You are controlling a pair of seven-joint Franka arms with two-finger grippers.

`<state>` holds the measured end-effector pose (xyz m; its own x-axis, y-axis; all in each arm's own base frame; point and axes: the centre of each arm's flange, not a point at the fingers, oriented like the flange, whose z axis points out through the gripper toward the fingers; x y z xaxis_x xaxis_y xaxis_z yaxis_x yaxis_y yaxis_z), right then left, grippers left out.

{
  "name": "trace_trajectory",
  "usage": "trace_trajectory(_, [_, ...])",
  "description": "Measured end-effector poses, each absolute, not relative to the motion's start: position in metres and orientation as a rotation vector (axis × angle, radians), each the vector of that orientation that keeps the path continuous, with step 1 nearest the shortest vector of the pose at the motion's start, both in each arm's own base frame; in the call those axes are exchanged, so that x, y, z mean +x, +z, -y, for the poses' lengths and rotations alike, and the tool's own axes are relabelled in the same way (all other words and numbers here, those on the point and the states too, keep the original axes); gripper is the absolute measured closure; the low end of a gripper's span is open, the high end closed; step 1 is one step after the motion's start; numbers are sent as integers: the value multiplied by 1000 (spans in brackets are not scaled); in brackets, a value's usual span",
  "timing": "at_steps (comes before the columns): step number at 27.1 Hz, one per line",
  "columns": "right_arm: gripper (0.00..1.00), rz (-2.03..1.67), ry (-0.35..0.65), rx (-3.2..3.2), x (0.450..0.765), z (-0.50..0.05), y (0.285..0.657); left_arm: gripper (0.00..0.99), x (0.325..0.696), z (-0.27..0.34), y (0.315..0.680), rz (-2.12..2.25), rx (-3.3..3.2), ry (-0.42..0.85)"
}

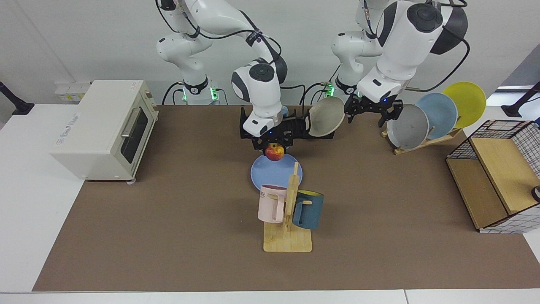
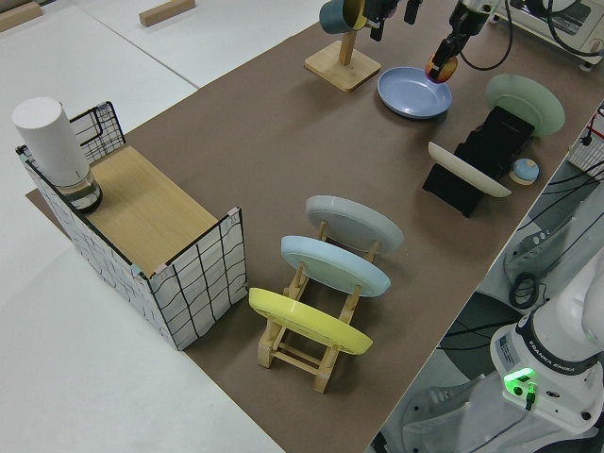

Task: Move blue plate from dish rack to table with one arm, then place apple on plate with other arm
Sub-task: 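Release the blue plate and withdraw the left gripper while the right gripper advances, then lower the held apple onto the blue plate with the right gripper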

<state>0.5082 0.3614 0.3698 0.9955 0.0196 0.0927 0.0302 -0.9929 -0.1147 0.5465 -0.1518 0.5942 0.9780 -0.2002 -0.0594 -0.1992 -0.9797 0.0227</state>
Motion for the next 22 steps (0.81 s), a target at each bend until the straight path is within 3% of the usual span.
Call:
trace_trajectory(6, [233, 31, -140, -3025, 512, -362, 341, 0, 539, 145, 626, 315, 3146, -91])
trace_trajectory(22, [233, 19, -170, -3009, 515, -366, 326, 0, 518, 123, 667, 263, 3172, -83])
